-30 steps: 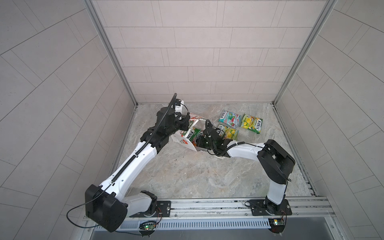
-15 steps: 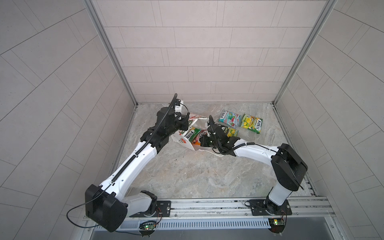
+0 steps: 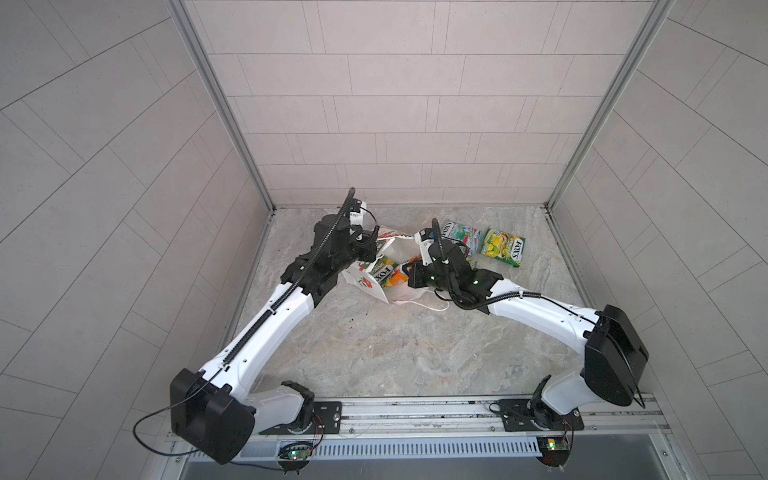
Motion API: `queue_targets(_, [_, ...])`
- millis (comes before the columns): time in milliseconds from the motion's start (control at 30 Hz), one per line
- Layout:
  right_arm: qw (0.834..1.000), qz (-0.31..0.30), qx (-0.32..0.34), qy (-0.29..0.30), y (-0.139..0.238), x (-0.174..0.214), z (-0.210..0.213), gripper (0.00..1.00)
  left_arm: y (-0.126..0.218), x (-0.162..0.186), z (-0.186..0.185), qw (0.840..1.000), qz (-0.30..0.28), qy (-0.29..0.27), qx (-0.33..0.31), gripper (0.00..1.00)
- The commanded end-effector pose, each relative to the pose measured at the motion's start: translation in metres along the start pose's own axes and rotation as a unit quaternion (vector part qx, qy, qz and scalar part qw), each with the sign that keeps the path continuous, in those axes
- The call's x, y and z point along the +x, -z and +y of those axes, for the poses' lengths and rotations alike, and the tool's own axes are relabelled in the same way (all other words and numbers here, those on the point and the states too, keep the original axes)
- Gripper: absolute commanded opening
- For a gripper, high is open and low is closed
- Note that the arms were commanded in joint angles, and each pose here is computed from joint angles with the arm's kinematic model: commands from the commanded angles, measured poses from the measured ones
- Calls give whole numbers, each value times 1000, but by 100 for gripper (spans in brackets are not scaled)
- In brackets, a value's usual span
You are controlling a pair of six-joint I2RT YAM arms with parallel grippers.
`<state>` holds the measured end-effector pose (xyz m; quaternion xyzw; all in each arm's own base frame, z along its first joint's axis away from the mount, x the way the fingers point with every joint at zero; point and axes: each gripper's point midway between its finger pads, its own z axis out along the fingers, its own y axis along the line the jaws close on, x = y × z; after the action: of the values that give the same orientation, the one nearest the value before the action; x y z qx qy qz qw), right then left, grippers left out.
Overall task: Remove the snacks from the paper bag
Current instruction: 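Lift the orange packet out of the bag with the right gripper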
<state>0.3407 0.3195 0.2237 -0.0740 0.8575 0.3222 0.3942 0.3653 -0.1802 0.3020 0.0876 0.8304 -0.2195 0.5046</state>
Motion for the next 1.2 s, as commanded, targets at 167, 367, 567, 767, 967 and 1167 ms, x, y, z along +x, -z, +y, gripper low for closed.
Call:
queue_targets(167, [997, -59, -41, 41, 43, -51, 36, 0, 1, 1, 5, 1000, 1, -8, -12, 0])
queue_targets(367, [993, -82, -47, 71, 80, -72, 49, 0, 2, 1, 5, 1000, 0, -10, -14, 0])
queue_targets(567, [989, -105, -55, 94, 117, -84, 56, 0, 1, 1, 5, 1000, 1, -10, -15, 0])
queue_targets(767, [988, -120, -18, 99, 149, -96, 32, 0, 2, 2, 6, 1000, 2, -9, -16, 0])
queue_targets(967, [989, -123, 41, 76, 172, -102, -21, 0, 2, 1, 5, 1000, 2, -8, -14, 0])
queue_targets(1167, [988, -96, 114, 46, 182, -94, -89, 0, 2, 1, 5, 1000, 2, -9, -14, 0])
